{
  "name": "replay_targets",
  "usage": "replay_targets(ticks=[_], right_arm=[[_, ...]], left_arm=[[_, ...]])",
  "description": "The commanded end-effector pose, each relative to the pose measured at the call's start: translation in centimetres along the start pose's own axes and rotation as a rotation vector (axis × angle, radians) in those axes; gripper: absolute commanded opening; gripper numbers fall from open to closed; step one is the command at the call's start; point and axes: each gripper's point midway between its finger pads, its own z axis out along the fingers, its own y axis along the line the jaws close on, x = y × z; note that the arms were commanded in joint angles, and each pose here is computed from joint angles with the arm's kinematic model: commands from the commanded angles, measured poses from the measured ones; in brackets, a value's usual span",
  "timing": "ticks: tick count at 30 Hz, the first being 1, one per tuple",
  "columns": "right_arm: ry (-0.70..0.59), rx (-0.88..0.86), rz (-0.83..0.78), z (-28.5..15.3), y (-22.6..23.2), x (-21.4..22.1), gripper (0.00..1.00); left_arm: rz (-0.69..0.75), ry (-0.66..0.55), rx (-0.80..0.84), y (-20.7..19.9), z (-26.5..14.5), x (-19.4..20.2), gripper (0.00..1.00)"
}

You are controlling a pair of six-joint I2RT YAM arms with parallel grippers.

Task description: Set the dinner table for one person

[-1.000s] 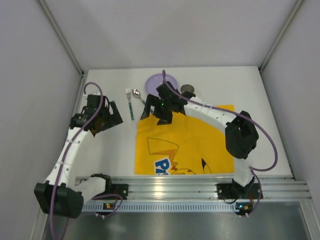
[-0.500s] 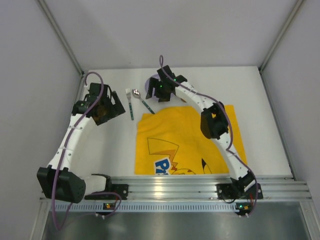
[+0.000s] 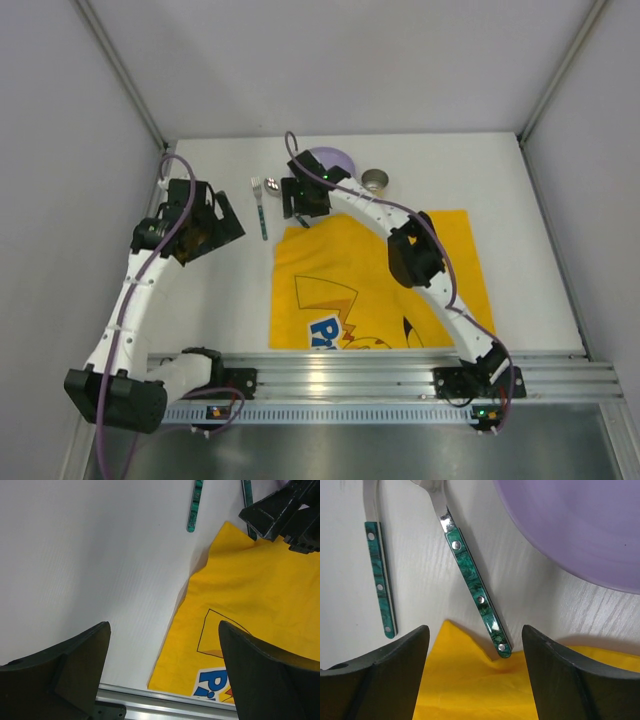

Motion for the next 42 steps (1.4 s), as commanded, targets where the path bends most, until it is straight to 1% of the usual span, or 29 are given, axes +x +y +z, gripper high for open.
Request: replay_targets(ticks=[1,3,4,7,9,11,13,15,16,22,24,25,26,27,30,32,33,34,36,37,39,40,41,42], right_arm=[[0.014,0.109,-0.03,1.8,-1.7,1.7,0.75],[0.009,0.144,-0.031,2.3,-2.5,1.8,0.72],[0.01,0.154,-0.034,2.7,-2.8,2.0,0.68],[-0.001,0.171,-0.042,3.3,-2.9,2.0,0.64],[-0.026,0.191,-0.065,3.3,-2.6,1.7,0.56],[-0.022,0.227,-0.114,3.7,-2.5,2.4,0.47],[-0.025,0.266,-0.189,3.8,-2.2,3.1,0.47],[-0.003,0.302,-0.246,3.9,-2.4,4.4,0.42],[0.003,0.311,-0.259,3.9,-2.4,4.6,0.37],[0.012,0.337,-0.285,4.1,-2.8,5.2,0.3],[0.013,0.338,-0.29,4.2,-2.8,5.3,0.21],[0.015,0.339,-0.294,4.2,-2.8,5.3,0.09],[0.013,0.336,-0.295,4.1,-2.7,5.2,0.03],[0.008,0.327,-0.306,4.0,-2.5,5.0,0.0],[-0.028,0.271,-0.309,3.5,-1.3,3.5,0.0],[-0.111,0.217,-0.296,1.4,0.7,0.7,0.0],[-0.178,0.179,-0.28,0.5,2.0,-1.2,0.0],[-0.247,0.139,-0.265,-2.0,3.5,-3.5,0.0],[-0.354,0.069,-0.242,-4.7,6.0,-6.4,0.0],[-0.417,0.032,-0.228,-7.8,7.3,-8.3,0.0],[-0.503,-0.014,-0.225,-11.2,9.2,-10.3,0.0],[-0.57,-0.039,-0.224,-14.9,10.2,-11.9,0.0],[-0.609,-0.041,-0.233,-17.0,10.6,-12.7,0.0],[-0.681,-0.014,-0.225,-21.0,10.3,-14.0,0.0]], left_arm=[[0.022,0.015,-0.007,1.1,-0.9,1.5,0.95],[0.014,0.017,0.001,1.4,-1.3,2.2,0.95],[0.013,0.023,-0.001,1.7,-1.3,2.6,0.95],[0.006,0.011,0.006,2.2,-2.2,3.3,0.95],[0.004,0.005,-0.01,2.8,-2.4,3.7,0.95],[0.005,0.007,-0.017,3.2,-2.4,4.1,0.95],[-0.002,0.004,-0.011,3.3,-2.6,4.3,0.95],[-0.013,0.0,-0.005,3.2,-2.8,4.4,0.95],[-0.017,-0.004,-0.003,3.3,-2.9,4.4,0.95],[-0.022,-0.01,-0.011,4.0,-3.4,5.2,0.95],[-0.018,-0.013,-0.02,4.4,-3.6,5.3,0.95],[-0.018,-0.014,-0.023,4.5,-3.6,5.4,0.95],[-0.017,-0.015,-0.025,4.5,-3.7,5.4,0.95],[-0.009,-0.016,-0.024,4.6,-3.8,5.3,0.95],[0.006,-0.017,-0.02,4.4,-3.8,5.1,0.96],[0.016,-0.017,-0.016,4.3,-3.8,4.9,0.96],[0.026,-0.022,-0.009,4.1,-3.8,4.7,0.96],[0.03,-0.022,-0.003,3.9,-3.8,4.5,0.96],[0.047,-0.024,0.008,3.6,-3.6,4.2,0.96],[0.051,-0.024,0.021,3.2,-3.4,3.9,0.96],[0.065,-0.026,0.031,2.8,-3.2,3.6,0.96],[0.07,-0.026,0.046,2.3,-3.0,3.4,0.96],[0.075,-0.025,0.05,2.2,-2.8,3.3,0.96],[0.079,-0.021,0.057,2.0,-2.6,3.3,0.96]])
